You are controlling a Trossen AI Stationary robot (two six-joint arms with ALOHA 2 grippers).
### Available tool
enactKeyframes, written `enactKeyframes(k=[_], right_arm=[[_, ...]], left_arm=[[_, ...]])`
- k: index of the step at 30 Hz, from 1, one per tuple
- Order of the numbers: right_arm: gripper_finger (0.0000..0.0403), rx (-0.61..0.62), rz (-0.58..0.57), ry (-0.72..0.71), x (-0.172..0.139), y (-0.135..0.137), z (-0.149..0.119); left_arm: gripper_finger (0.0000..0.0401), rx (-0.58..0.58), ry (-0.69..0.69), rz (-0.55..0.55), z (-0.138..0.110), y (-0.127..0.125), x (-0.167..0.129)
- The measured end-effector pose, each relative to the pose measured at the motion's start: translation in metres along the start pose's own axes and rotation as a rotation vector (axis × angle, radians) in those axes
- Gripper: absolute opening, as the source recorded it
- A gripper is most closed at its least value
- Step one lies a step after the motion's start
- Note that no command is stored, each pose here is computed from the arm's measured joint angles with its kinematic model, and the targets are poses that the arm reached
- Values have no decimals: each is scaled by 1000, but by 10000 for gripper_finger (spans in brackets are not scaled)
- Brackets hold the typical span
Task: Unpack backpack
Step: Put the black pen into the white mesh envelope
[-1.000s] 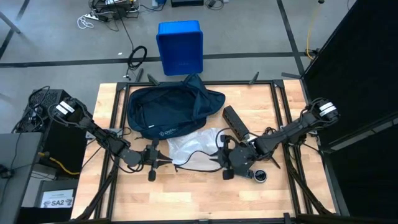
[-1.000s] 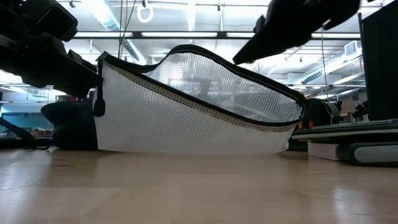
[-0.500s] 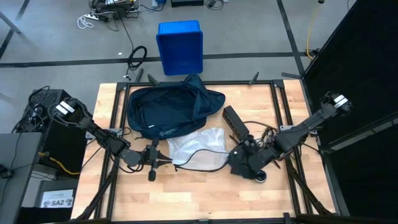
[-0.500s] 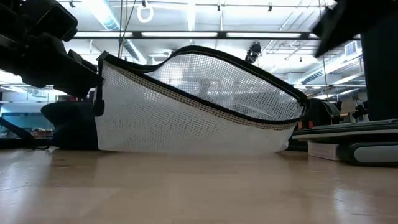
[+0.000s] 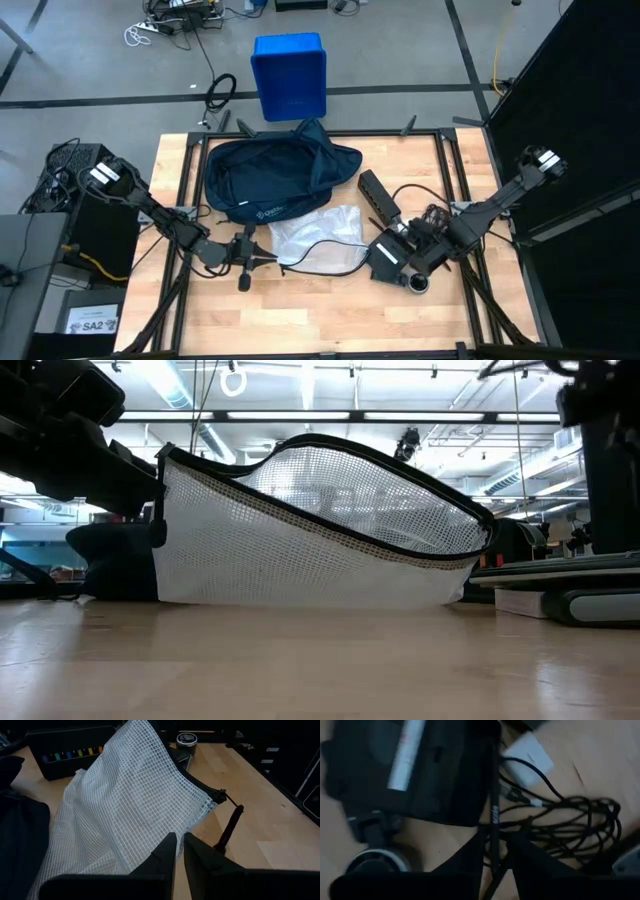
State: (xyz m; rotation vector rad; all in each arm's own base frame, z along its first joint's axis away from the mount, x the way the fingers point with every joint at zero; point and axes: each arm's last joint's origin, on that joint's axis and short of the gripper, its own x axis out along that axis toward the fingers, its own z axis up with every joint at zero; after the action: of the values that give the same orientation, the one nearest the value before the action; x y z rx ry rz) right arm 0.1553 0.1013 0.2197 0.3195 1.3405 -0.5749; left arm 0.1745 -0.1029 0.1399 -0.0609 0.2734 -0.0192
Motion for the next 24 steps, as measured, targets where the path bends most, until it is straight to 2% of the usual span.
enactKeyframes(k=[7, 13, 18, 24], right_arm=[[152, 126, -100, 64, 30, -15, -7], [195, 156, -65, 68, 45, -17, -4], [192, 162, -36, 66, 59, -19, -4], [144, 170, -68, 88, 70, -26, -8]], left_arm=[[10, 0, 0, 0, 0, 0, 0], [10, 0, 0, 0, 0, 0, 0], [10, 0, 0, -1, 0, 0, 0], [10, 0, 0, 0, 0, 0, 0]])
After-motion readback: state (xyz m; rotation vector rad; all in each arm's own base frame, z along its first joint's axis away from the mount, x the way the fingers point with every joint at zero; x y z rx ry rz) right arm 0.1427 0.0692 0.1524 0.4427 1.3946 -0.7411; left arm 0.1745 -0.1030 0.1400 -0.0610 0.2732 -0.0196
